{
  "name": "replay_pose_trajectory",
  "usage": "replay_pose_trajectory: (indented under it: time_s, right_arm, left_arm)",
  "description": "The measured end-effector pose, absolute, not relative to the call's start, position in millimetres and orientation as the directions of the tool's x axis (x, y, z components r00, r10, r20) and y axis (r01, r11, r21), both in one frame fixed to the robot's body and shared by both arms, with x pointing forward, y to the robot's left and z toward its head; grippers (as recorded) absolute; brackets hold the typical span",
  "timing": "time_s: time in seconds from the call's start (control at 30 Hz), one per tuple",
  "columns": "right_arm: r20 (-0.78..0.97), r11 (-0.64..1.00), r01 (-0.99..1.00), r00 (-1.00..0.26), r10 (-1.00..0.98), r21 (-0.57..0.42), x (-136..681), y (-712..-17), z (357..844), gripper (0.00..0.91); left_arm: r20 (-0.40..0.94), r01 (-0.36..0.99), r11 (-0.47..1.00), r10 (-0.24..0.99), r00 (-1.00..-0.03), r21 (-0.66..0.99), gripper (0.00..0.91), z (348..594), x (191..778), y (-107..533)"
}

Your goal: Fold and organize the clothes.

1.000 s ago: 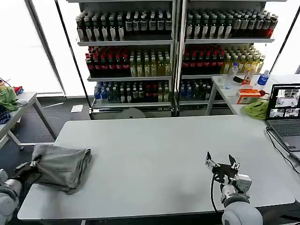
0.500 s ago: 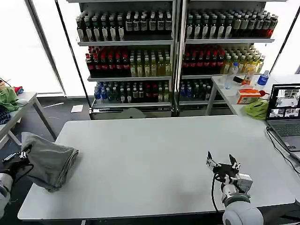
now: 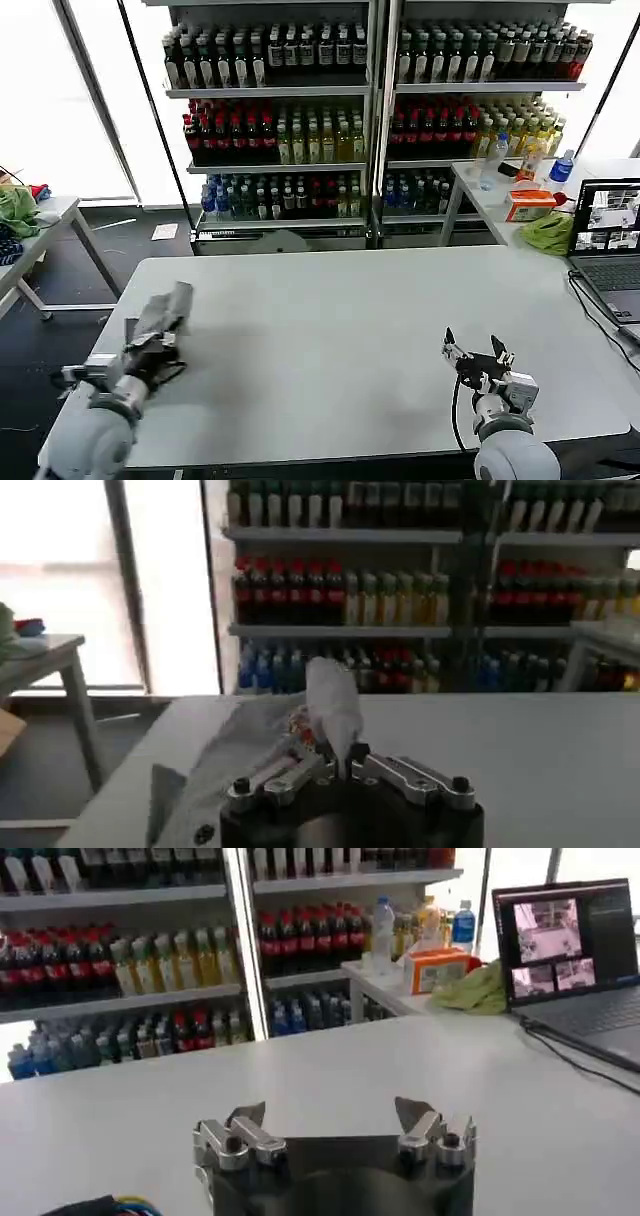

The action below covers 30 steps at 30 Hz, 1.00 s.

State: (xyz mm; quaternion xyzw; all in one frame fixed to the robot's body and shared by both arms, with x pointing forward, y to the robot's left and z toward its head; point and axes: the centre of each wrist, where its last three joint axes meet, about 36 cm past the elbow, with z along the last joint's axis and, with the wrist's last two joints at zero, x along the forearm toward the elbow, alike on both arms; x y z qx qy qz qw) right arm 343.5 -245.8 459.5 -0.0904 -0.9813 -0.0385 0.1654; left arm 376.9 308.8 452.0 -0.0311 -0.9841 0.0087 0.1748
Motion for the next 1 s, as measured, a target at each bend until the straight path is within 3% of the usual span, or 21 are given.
replay_pose_trajectory:
  time_s: [0.53, 0.57, 0.6, 1.0]
  right_arm:
    - [0.354, 0.974, 0.223, -0.914, 0.198, 0.029, 347, -235, 449, 0.907]
    - [0.355, 0.974, 0.224, -0.913, 0.199, 0.028, 348, -235, 448, 0.907]
    - [0.357, 0.975, 0.222, -0.913, 0.198, 0.027, 348, -234, 447, 0.907]
    - [0.371, 0.977, 0.212, -0.909, 0.189, 0.021, 352, -232, 440, 0.907]
  left_arm:
    - [0.349, 0.257, 0.961, 0.278, -0.895, -0.108, 0.01, 421, 432, 162]
    - [0.348, 0.263, 0.959, 0.285, -0.893, -0.11, 0.504, 421, 434, 157]
    - [0.347, 0.269, 0.956, 0.292, -0.891, -0.113, 0.907, 421, 437, 152]
    - [0.297, 0.344, 0.905, 0.41, -0.862, -0.251, 0.907, 428, 440, 103]
